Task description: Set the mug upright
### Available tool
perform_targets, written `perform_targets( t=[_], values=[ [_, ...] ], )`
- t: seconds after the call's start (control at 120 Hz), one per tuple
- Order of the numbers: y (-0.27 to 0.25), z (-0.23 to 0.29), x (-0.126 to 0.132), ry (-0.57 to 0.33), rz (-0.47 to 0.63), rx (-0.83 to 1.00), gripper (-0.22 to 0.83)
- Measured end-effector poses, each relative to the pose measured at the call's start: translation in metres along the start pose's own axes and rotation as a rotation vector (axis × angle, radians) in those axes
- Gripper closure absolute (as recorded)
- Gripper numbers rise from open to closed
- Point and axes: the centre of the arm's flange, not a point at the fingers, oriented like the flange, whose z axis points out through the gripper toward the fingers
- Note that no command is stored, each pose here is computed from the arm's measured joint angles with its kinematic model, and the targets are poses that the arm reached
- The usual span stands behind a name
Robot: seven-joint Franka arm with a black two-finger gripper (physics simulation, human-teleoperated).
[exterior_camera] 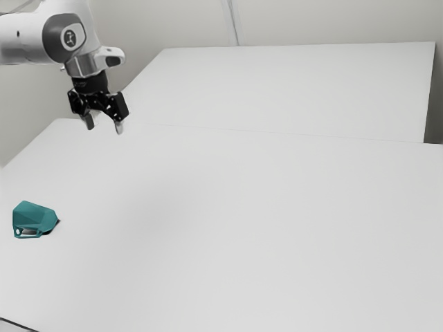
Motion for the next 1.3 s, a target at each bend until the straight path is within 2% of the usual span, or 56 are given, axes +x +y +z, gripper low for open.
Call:
perform_targets(
  t=[0.242, 0.5, 0.7, 0.875, 1.133, 1.3],
  values=[
    [-0.103, 0.022, -0.073, 0.037, -0.146, -0.085, 0.00],
    [-0.219, 0.052, -0.124, 0.055, -0.286, -0.197, 0.00],
    [-0.290, 0.078, -0.128, 0.019, -0.343, -0.233, 0.00],
    [-0.309, 0.093, -0.107, 0.025, -0.287, -0.272, 0.00],
    [-0.341, 0.127, -0.113, 0.036, -0.226, -0.331, 0.00],
    [-0.363, 0.152, -0.127, 0.027, -0.201, -0.340, 0.00]
  ],
)
